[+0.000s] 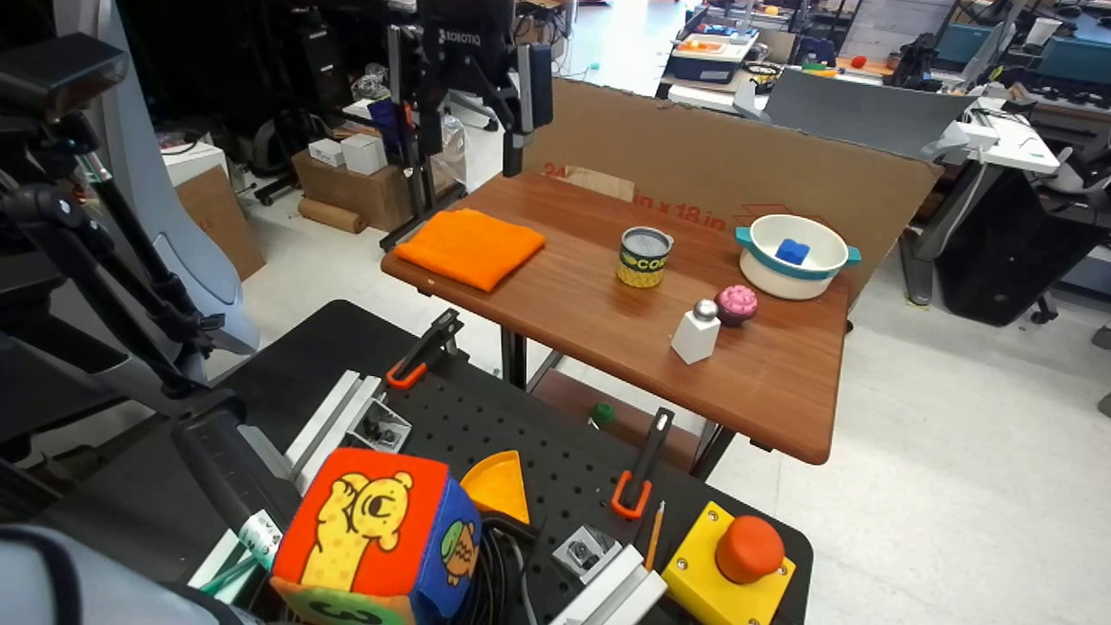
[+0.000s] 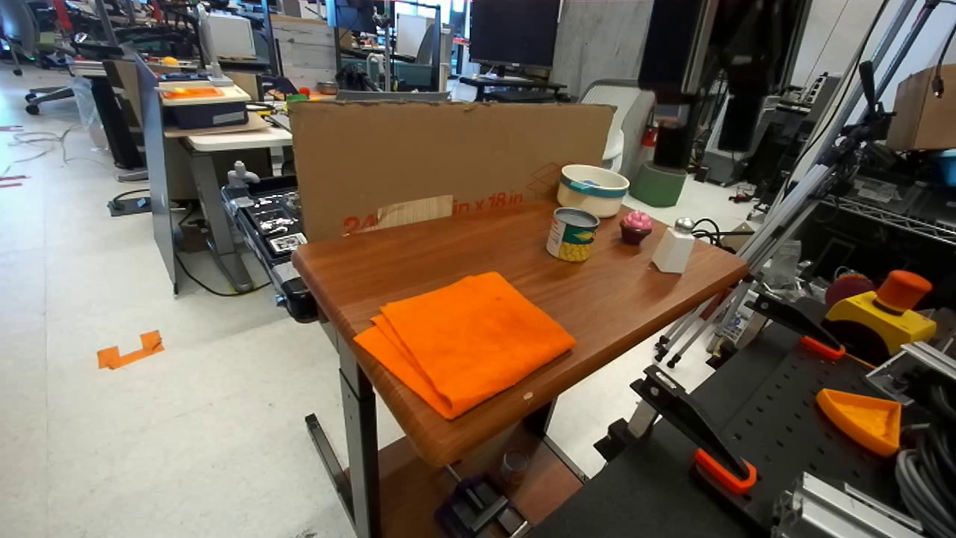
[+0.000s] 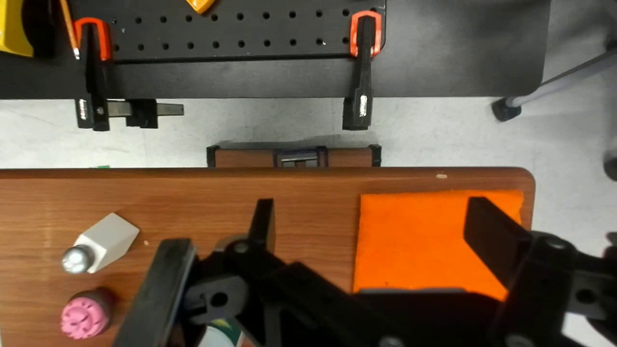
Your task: Move the orange towel backwards
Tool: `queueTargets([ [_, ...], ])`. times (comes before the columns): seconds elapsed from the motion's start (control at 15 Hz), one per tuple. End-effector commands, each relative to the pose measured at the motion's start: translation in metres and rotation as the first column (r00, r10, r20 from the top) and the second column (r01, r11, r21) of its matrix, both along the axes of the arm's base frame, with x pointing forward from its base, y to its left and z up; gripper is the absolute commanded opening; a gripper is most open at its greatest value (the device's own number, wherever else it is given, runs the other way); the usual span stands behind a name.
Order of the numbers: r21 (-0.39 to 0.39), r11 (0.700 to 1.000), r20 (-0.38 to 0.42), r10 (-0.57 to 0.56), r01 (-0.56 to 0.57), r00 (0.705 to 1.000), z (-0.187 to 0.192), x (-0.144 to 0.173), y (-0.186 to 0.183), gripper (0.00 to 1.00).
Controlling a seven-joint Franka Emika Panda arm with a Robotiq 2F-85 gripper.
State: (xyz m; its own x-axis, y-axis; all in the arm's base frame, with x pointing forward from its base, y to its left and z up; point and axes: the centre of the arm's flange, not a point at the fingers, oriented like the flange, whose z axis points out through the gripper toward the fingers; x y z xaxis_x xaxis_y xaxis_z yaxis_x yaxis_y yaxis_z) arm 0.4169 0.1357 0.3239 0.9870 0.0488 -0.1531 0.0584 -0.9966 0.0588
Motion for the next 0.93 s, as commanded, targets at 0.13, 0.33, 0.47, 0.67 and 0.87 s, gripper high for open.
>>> queueTargets([
  [0.13,0.173,0.968,-0.053,0.192,-0.181,0.98,-0.051,0.007,-0.02,1.0],
  [0.33,0.175,0.969,-0.051,0.187,-0.175,0.981,-0.077,0.021,-0.014,1.0],
  [0.47,0.168,0.972,-0.028,0.169,-0.162,0.985,-0.094,0.031,-0.005,1.0],
  [0.67,0.179,0.974,0.023,0.137,-0.138,0.99,-0.119,0.048,0.015,1.0],
  [0.87,0.202,0.972,0.082,0.102,-0.117,0.991,-0.141,0.068,0.035,1.0],
])
